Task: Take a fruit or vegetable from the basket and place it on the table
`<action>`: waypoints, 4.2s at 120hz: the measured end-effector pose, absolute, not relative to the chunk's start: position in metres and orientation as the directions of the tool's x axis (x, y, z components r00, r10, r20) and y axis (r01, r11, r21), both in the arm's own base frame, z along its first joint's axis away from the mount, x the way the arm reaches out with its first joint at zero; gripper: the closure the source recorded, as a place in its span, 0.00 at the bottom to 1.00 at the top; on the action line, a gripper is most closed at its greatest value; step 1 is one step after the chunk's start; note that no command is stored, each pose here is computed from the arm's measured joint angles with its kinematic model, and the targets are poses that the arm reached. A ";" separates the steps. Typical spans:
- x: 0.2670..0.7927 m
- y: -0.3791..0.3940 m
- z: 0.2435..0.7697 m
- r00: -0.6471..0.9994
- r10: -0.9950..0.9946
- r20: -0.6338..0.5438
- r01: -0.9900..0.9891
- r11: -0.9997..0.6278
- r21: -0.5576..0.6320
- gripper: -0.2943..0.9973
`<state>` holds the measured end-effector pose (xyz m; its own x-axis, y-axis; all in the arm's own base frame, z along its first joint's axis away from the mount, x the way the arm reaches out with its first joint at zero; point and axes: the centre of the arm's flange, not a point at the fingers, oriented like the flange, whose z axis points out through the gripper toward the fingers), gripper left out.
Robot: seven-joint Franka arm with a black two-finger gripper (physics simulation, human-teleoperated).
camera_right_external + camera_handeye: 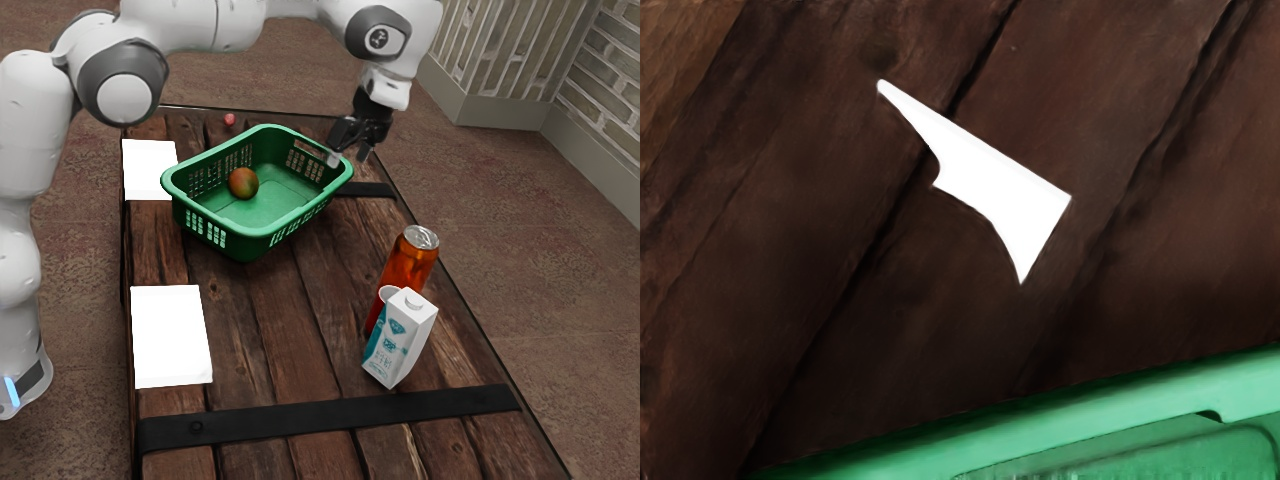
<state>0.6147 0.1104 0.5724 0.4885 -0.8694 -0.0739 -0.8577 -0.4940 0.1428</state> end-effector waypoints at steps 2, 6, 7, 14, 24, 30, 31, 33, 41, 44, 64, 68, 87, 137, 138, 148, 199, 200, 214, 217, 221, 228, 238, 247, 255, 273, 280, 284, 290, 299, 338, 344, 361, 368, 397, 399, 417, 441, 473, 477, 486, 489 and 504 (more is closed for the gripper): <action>0.616 0.111 0.573 0.469 -0.880 -0.076 -0.870 -0.475 0.135 0.23; 0.617 0.111 0.574 0.431 -0.899 -0.079 -0.891 -0.437 0.120 0.23; 0.618 0.111 0.574 0.422 -0.903 -0.079 -0.896 -0.428 0.117 0.23; 0.611 0.115 0.594 0.371 -0.925 -0.078 -0.923 -0.377 0.076 0.23; 0.589 0.127 0.631 0.322 -0.943 -0.086 -0.945 -0.326 0.033 0.23; 0.570 0.147 0.643 0.315 -0.944 -0.099 -0.947 -0.320 0.038 0.23; 0.568 0.151 0.641 0.314 -0.944 -0.102 -0.947 -0.319 0.044 0.23; 0.564 0.158 0.636 0.310 -0.945 -0.107 -0.947 -0.317 0.059 0.23; 0.555 0.174 0.599 0.271 -0.954 -0.126 -0.948 -0.287 0.138 0.23; 0.552 0.176 0.588 0.251 -0.959 -0.130 -0.950 -0.270 0.158 0.23; 0.531 0.178 0.558 0.136 -0.982 -0.134 -0.968 -0.160 0.193 0.23; 0.532 0.180 0.556 0.128 -0.985 -0.120 -0.971 -0.149 0.188 0.23; 0.520 0.218 0.540 0.203 -0.976 -0.074 -0.959 -0.214 0.188 0.23; 0.453 0.212 0.539 0.229 -0.972 -0.046 -0.959 -0.234 0.159 0.23; 0.451 0.215 0.538 0.236 -0.971 -0.046 -0.957 -0.240 0.160 0.23; 0.444 0.226 0.529 0.255 -0.966 -0.048 -0.952 -0.260 0.162 0.23; 0.461 0.214 0.481 0.207 -0.977 -0.051 -0.958 -0.213 0.193 0.23; 0.461 0.215 0.480 0.208 -0.977 -0.051 -0.957 -0.214 0.194 0.23; 0.462 0.220 0.471 0.215 -0.975 -0.052 -0.955 -0.221 0.199 0.23; 0.463 0.222 0.469 0.216 -0.975 -0.052 -0.954 -0.223 0.200 0.23; 0.463 0.223 0.468 0.218 -0.975 -0.052 -0.954 -0.224 0.200 0.23; 0.463 0.223 0.463 0.217 -0.975 -0.052 -0.953 -0.223 0.205 0.23; 0.464 0.222 0.458 0.214 -0.975 -0.051 -0.953 -0.220 0.209 0.23; 0.467 0.222 0.449 0.211 -0.976 -0.052 -0.951 -0.217 0.219 0.23; 0.469 0.222 0.445 0.209 -0.977 -0.052 -0.951 -0.215 0.222 0.23; 0.472 0.224 0.436 0.207 -0.977 -0.052 -0.949 -0.214 0.231 0.23; 0.473 0.224 0.435 0.208 -0.977 -0.052 -0.949 -0.214 0.231 0.23; 0.473 0.225 0.434 0.209 -0.977 -0.052 -0.949 -0.215 0.231 0.23; 0.473 0.226 0.434 0.211 -0.976 -0.050 -0.949 -0.217 0.230 0.23; 0.472 0.228 0.431 0.217 -0.975 -0.048 -0.947 -0.222 0.234 0.23; 0.468 0.242 0.421 0.246 -0.968 -0.042 -0.936 -0.248 0.248 0.24; 0.467 0.246 0.421 0.253 -0.966 -0.042 -0.935 -0.256 0.247 0.24; 0.464 0.253 0.419 0.273 -0.961 -0.035 -0.931 -0.273 0.244 0.27; 0.464 0.253 0.418 0.276 -0.961 -0.033 -0.930 -0.275 0.244 0.29; 0.466 0.255 0.412 0.287 -0.958 -0.025 -0.927 -0.284 0.246 0.36; 0.466 0.255 0.412 0.288 -0.957 -0.024 -0.926 -0.285 0.246 0.36; 0.465 0.259 0.412 0.311 -0.951 -0.007 -0.923 -0.303 0.237 0.46; 0.464 0.267 0.424 0.341 -0.940 0.010 -0.921 -0.333 0.201 0.49; 0.458 0.253 0.498 0.327 -0.945 0.028 -0.941 -0.323 0.102 0.50; 0.463 0.242 0.513 0.304 -0.952 0.028 -0.950 -0.301 0.082 0.51; 0.473 0.236 0.561 0.283 -0.959 0.020 -0.959 -0.283 0.012 0.50; 0.472 0.241 0.576 0.292 -0.956 0.017 -0.956 -0.292 -0.008 0.50; 0.455 0.306 0.580 0.412 -0.911 0.032 -0.911 -0.412 0.013 0.50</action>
